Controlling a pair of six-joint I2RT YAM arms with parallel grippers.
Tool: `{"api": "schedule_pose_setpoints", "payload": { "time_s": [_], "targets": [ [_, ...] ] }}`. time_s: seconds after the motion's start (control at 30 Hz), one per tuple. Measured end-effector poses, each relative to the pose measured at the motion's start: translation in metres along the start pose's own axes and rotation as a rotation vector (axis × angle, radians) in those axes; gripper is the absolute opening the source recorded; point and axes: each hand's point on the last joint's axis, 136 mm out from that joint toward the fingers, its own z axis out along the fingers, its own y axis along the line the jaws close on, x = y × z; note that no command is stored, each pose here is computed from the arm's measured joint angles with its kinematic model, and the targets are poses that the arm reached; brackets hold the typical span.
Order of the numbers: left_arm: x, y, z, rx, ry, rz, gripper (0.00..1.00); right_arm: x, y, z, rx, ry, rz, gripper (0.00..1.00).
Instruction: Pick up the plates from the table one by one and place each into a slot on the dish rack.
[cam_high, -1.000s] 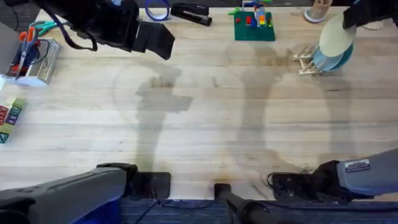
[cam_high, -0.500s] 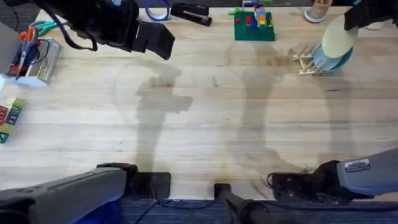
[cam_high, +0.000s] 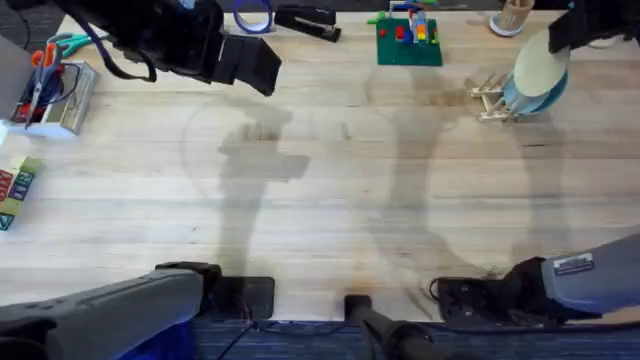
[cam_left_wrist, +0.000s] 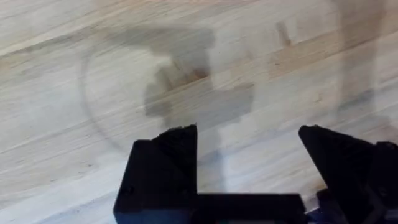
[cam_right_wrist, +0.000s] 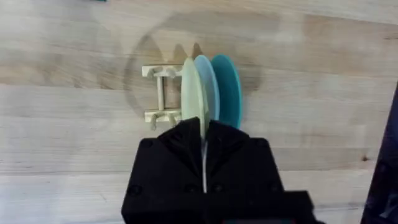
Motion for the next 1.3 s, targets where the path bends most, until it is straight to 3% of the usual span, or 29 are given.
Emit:
{"api": "schedule_pose_setpoints", "payload": {
  "time_s": [1.3],
  "targets": [
    [0.0, 0.0, 0.0, 0.0, 0.0, 0.0, 0.994, 0.007, 0.012, 0.038, -0.038, 0.086, -0.012, 0.032]
  ]
}}
